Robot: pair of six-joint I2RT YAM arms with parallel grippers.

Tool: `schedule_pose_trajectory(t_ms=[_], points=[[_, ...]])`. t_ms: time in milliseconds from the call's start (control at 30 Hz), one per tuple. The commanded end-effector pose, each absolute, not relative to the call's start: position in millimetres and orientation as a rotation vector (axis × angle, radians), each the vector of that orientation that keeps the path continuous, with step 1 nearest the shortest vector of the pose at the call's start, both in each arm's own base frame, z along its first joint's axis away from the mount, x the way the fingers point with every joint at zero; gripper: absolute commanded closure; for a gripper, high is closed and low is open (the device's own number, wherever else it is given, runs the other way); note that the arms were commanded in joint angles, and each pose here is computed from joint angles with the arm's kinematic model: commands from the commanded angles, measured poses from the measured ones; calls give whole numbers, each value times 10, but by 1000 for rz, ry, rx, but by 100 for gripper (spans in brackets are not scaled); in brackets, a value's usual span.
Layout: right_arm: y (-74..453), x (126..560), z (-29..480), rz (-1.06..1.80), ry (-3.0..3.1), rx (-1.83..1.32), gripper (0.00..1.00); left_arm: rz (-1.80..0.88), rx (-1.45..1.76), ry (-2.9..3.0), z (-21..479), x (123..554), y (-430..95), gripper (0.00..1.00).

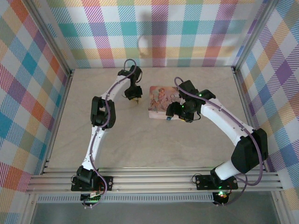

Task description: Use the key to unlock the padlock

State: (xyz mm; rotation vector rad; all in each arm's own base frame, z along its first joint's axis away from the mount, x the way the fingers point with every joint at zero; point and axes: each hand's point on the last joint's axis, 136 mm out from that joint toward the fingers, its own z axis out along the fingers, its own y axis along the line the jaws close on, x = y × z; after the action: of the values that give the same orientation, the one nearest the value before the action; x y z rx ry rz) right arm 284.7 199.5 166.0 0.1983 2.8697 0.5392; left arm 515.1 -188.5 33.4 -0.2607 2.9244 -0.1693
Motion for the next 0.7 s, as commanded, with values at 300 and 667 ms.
schedule_pose_trajectory(t_ms=[300,667], points=[[1965,2866,1642,515,2883,154,27,-238,-270,2982,215,5087,-1925,82],[2108,3002,1723,647,2777,129,40,-320,-181,2945,723,4953,-1864,100]])
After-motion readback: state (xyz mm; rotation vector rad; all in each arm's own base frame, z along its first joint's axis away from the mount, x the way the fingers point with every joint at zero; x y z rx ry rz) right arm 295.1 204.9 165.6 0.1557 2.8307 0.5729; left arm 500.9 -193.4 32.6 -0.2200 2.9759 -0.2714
